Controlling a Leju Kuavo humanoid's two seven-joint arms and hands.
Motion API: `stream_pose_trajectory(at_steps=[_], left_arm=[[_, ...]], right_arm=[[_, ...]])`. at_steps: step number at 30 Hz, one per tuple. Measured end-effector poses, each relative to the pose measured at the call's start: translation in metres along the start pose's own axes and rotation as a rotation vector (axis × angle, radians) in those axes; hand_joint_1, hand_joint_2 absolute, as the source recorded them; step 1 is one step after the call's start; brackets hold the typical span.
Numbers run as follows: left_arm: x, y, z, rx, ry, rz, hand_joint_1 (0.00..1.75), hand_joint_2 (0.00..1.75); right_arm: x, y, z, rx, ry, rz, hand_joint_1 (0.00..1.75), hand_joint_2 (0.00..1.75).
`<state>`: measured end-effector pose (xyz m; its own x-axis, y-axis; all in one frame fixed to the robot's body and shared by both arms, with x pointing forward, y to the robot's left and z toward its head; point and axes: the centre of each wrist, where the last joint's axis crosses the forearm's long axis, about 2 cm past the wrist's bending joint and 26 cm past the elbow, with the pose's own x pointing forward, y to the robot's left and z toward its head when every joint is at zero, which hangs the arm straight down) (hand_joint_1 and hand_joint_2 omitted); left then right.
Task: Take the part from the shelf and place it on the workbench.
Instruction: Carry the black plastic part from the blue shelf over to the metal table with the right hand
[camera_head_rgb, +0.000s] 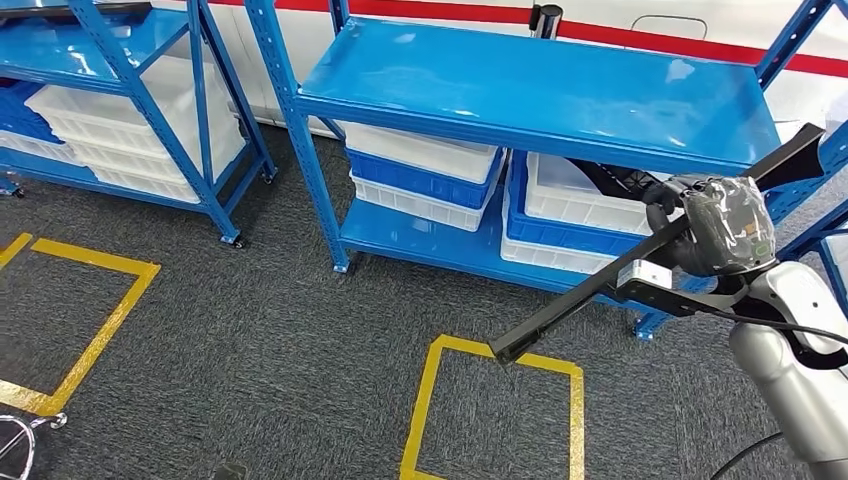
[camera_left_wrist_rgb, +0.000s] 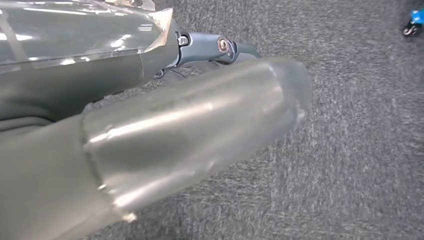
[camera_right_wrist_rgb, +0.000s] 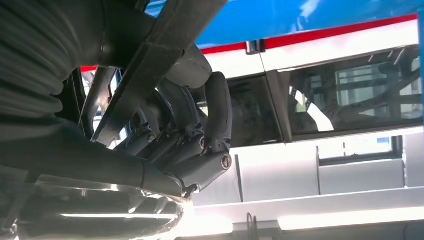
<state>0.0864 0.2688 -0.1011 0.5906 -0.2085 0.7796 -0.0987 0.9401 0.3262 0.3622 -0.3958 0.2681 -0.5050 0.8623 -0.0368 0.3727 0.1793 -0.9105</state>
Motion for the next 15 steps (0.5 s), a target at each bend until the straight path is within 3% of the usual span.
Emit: stream_pose_trajectory(at_steps=[15], left_arm=[[0.0035, -0.0014, -0.0026, -0.001, -0.009, 0.004, 0.00, 0.00]], right_arm=[[0.0032, -0.0024, -0.0026, -0.010, -0.003, 0.005, 1.52, 1.75]])
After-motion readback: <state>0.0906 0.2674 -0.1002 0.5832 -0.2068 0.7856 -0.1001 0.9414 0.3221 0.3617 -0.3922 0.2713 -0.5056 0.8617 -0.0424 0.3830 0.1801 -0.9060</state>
